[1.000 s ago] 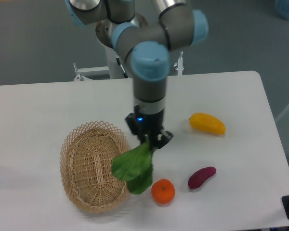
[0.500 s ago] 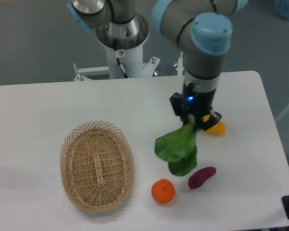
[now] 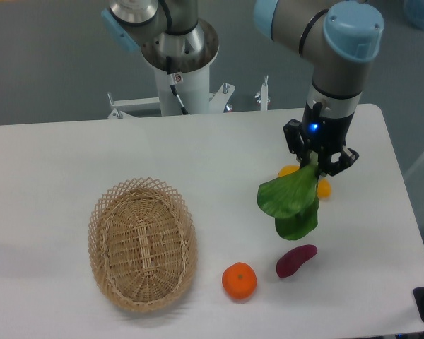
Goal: Pick up the green vegetable from the basket
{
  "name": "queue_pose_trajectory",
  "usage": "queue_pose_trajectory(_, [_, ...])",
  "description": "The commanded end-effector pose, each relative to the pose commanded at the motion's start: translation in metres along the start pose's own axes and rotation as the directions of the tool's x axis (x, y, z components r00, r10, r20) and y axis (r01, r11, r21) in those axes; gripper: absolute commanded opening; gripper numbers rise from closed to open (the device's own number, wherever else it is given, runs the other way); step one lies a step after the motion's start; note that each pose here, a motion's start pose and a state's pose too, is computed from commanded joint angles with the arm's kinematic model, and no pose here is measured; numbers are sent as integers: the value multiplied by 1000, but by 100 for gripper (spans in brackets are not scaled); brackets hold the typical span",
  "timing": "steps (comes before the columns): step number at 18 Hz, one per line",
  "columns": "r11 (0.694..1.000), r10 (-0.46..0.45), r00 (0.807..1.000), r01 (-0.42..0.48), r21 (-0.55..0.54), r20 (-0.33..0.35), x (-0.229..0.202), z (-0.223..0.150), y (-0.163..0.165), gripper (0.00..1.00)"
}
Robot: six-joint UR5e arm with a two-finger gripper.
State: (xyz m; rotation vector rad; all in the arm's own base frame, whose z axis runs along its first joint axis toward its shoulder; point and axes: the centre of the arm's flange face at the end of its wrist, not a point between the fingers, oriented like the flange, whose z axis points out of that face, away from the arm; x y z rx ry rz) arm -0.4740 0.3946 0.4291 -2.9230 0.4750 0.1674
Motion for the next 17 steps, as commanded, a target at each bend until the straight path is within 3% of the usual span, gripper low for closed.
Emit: queue_pose_trajectory(17, [1000, -5, 1000, 5, -1, 10, 0, -6, 3, 37])
